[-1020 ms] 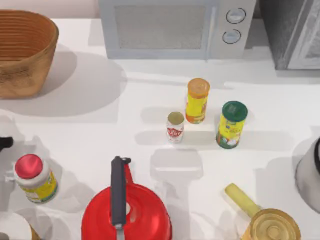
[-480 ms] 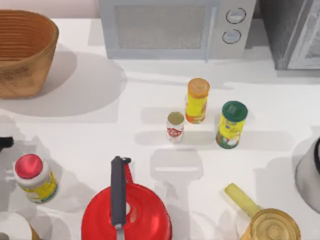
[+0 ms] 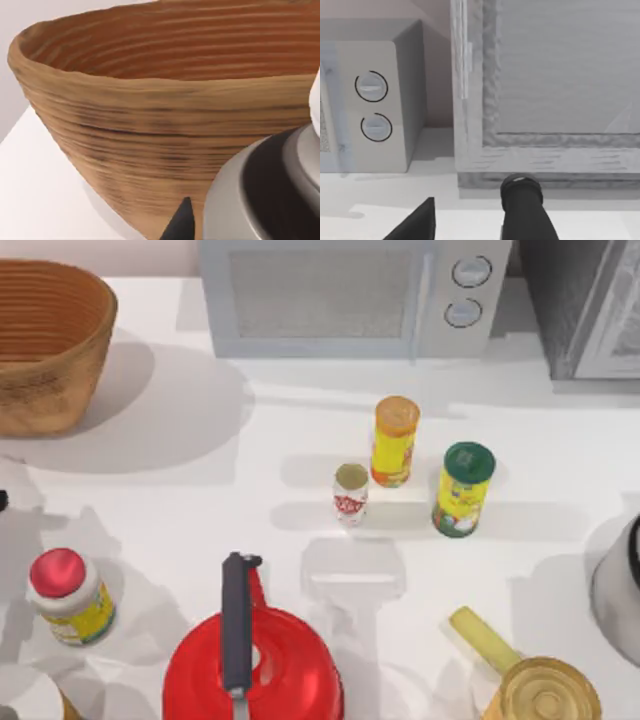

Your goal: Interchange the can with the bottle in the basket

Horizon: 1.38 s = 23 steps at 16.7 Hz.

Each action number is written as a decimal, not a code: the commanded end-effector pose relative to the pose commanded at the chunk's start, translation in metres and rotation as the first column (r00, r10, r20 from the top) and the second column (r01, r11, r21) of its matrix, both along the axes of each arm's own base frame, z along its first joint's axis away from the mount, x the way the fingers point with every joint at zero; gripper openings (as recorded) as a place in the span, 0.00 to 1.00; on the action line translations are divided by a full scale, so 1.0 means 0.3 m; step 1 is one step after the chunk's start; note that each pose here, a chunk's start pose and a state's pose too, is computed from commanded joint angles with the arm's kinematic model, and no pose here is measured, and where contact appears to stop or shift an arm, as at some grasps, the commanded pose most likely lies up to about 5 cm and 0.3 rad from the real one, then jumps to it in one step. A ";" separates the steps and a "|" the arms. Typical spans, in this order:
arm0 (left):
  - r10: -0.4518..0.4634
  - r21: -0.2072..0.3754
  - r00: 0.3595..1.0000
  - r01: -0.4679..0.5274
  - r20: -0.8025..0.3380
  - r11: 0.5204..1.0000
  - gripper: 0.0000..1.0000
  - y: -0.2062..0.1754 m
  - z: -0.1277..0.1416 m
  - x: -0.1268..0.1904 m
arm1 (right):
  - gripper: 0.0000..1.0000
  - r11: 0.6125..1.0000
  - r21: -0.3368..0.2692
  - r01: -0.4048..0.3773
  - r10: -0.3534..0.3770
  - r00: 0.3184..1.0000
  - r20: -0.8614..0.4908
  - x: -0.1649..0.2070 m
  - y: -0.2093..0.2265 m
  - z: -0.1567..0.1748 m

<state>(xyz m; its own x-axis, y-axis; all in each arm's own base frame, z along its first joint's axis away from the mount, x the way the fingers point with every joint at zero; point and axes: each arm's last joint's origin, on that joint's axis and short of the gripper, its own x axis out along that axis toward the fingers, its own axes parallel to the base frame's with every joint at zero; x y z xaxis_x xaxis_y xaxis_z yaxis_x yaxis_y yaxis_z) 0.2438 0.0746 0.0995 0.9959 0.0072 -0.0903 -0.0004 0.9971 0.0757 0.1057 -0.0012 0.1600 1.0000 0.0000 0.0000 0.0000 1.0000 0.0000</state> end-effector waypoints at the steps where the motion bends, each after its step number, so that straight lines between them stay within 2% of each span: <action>1: 0.007 0.025 0.999 -0.008 0.038 1.000 0.00 0.012 0.035 0.009 | 1.00 1.000 0.000 0.000 0.000 1.000 0.000 0.000 0.000 0.000; 4: 0.043 0.082 0.992 -0.053 0.119 0.995 0.00 0.059 0.150 0.029 | 1.00 1.000 0.000 0.000 0.000 1.000 0.000 0.000 0.000 0.000; 7: 0.092 0.098 0.986 -0.106 0.138 0.990 0.00 0.110 0.271 0.058 | 1.00 1.000 0.000 0.000 0.000 1.000 0.000 0.000 0.000 0.000; 11: 0.102 0.056 0.993 -0.105 0.062 0.993 0.00 0.126 0.441 0.150 | 1.00 1.000 0.000 0.000 0.000 1.000 0.000 0.000 0.000 0.000; 17: 0.029 -0.027 0.998 -0.030 -0.056 0.999 0.00 0.025 0.693 0.304 | 1.00 1.000 0.000 0.000 0.000 1.000 0.000 0.000 0.000 0.000; 19: 0.000 -0.050 0.997 -0.004 -0.081 0.999 0.00 -0.019 0.739 0.341 | 1.00 1.000 0.000 0.000 0.000 1.000 0.000 0.000 0.000 0.000; 23: -0.024 -0.069 0.994 0.017 -0.108 0.997 0.00 -0.053 0.752 0.369 | 1.00 1.000 0.000 0.000 0.000 1.000 0.000 0.000 0.000 0.000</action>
